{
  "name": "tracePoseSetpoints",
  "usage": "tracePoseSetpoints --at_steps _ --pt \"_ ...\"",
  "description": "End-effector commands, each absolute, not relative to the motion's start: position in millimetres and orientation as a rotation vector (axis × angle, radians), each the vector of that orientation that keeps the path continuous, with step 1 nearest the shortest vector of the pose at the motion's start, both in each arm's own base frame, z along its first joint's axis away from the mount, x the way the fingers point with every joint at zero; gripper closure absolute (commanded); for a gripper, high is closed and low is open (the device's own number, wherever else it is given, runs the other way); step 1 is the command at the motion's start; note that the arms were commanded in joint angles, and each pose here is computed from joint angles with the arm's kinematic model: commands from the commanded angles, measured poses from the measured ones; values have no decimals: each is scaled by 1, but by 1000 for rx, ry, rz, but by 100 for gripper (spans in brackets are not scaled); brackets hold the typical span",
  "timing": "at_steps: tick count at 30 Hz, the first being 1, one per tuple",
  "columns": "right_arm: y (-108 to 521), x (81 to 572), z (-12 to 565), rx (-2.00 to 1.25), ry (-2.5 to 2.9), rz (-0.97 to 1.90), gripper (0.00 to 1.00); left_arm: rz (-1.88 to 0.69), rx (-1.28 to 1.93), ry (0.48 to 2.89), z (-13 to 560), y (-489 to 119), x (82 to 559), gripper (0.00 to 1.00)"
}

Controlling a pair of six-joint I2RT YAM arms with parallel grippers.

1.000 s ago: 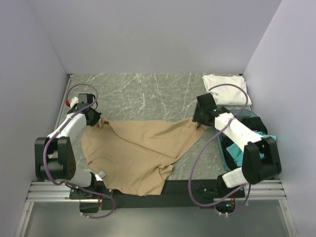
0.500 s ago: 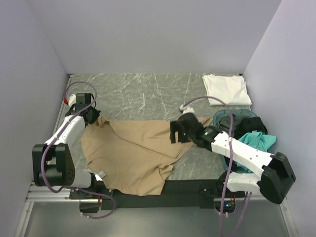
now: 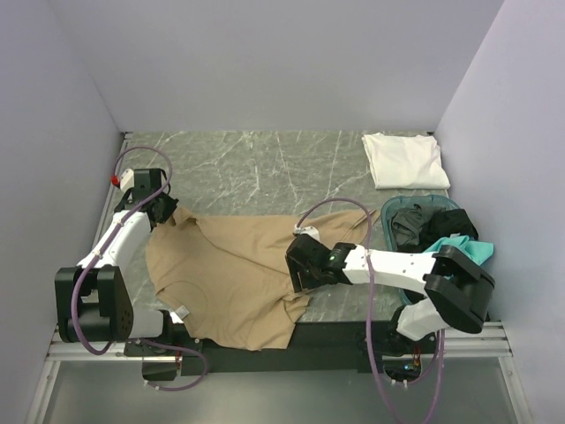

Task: Fold and stack the t-shirts
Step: Flatten the tshirt out

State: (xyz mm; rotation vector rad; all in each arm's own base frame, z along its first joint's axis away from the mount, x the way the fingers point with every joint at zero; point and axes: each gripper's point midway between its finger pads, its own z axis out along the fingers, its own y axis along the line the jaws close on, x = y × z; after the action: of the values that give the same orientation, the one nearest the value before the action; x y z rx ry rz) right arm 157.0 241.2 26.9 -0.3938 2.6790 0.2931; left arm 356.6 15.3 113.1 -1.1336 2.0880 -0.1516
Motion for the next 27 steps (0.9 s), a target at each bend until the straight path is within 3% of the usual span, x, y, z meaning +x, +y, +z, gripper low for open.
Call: tracePoseSetpoints --at_steps 1,5,14,15,17,23,27 --pt "248 168 28 -322 2644 262 30 -122 -1112 2062 121 21 354 99" --pt "242 174 22 -291 2639 191 31 -113 -1118 2058 121 23 354 99" --pt "246 191 32 -225 2590 150 49 -111 -1113 2059 122 23 354 99" --pt "246 194 37 -210 2574 141 58 -110 -1116 2056 123 24 353 99" --pt "245 196 40 -202 2567 130 60 -109 -1115 2053 124 24 353 99" --pt "242 200 45 -189 2549 100 81 -107 -1109 2050 126 24 353 99" --pt "246 200 46 -186 2555 117 100 -96 -1114 2050 126 26 352 99"
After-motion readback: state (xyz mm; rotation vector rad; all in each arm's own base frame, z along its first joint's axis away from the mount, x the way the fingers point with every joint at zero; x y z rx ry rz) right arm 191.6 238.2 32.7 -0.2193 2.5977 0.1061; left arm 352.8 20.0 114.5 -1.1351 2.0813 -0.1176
